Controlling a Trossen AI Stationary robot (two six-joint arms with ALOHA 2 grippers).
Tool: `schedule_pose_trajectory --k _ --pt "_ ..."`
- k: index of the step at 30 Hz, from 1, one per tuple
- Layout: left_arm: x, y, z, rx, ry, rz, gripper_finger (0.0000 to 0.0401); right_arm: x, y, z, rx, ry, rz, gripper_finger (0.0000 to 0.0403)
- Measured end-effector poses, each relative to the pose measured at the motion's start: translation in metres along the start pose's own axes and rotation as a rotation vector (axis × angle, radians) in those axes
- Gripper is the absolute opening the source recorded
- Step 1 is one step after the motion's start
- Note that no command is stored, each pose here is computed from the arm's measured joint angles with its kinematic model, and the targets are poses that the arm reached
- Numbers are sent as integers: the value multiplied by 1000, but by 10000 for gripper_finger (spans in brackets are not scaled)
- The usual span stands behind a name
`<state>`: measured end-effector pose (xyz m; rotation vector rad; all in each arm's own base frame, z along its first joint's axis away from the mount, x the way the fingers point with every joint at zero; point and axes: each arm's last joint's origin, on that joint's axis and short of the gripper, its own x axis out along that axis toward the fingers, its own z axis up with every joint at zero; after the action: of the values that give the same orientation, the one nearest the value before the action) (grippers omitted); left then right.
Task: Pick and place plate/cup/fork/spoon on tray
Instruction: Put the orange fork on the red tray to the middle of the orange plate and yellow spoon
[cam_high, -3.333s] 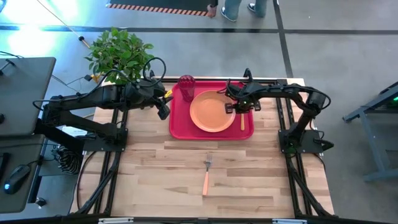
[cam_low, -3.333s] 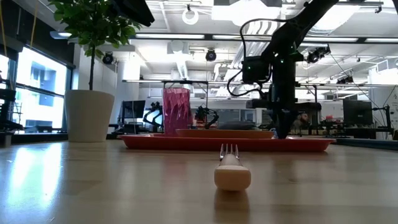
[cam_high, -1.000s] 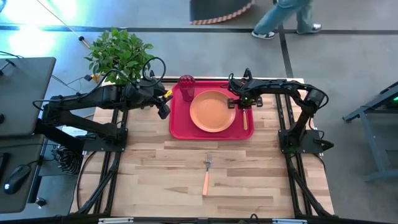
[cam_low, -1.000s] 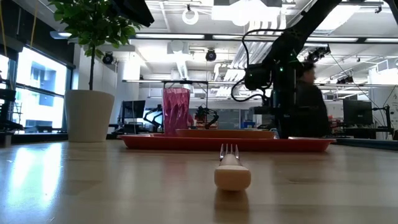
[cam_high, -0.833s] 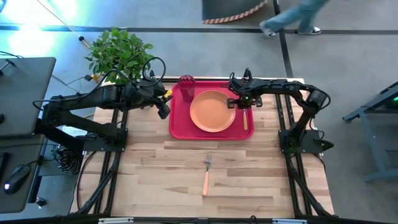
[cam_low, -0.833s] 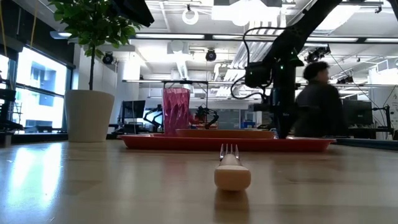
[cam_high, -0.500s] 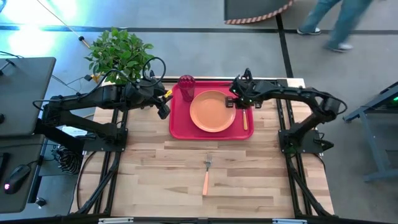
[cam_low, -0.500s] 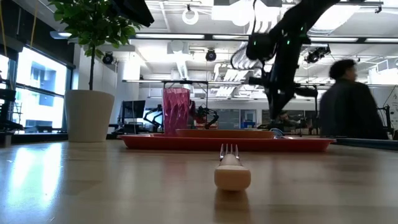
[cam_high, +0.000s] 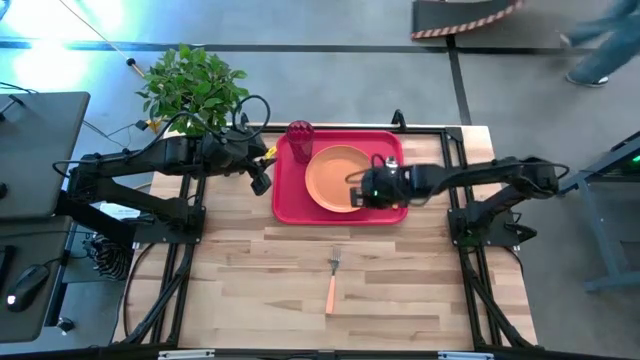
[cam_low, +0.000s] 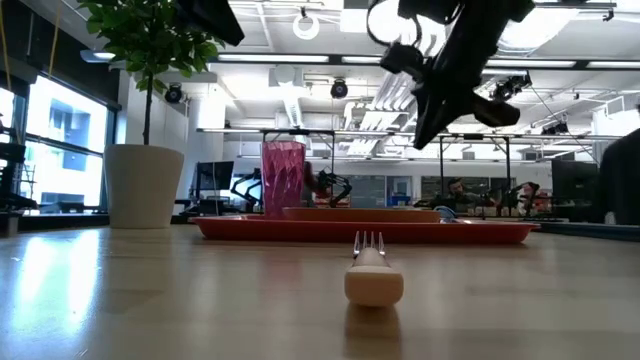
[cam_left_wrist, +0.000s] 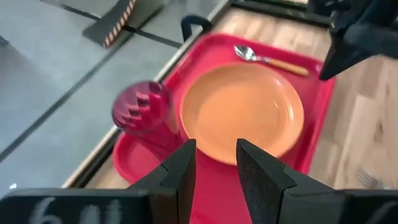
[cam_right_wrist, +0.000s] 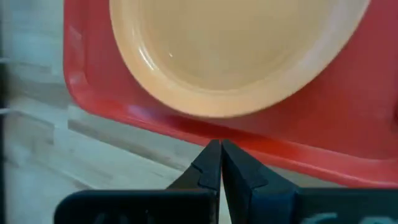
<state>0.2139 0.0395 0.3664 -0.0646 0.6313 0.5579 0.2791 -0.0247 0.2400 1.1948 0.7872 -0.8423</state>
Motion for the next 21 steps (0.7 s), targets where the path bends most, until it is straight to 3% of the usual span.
schedule_pose_trajectory --k 6,12,16,21 --pt "-1 -2 -9 23 89 -36 103 -1 3 -23 52 -135 -27 4" --pt "-5 -7 -17 7 156 -47 103 6 9 -43 94 -31 4 4" --pt "-9 -12 -24 4 216 -52 103 14 20 -59 132 30 72 4" --pt "-12 -16 -28 23 239 -67 103 14 38 -78 127 44 251 4"
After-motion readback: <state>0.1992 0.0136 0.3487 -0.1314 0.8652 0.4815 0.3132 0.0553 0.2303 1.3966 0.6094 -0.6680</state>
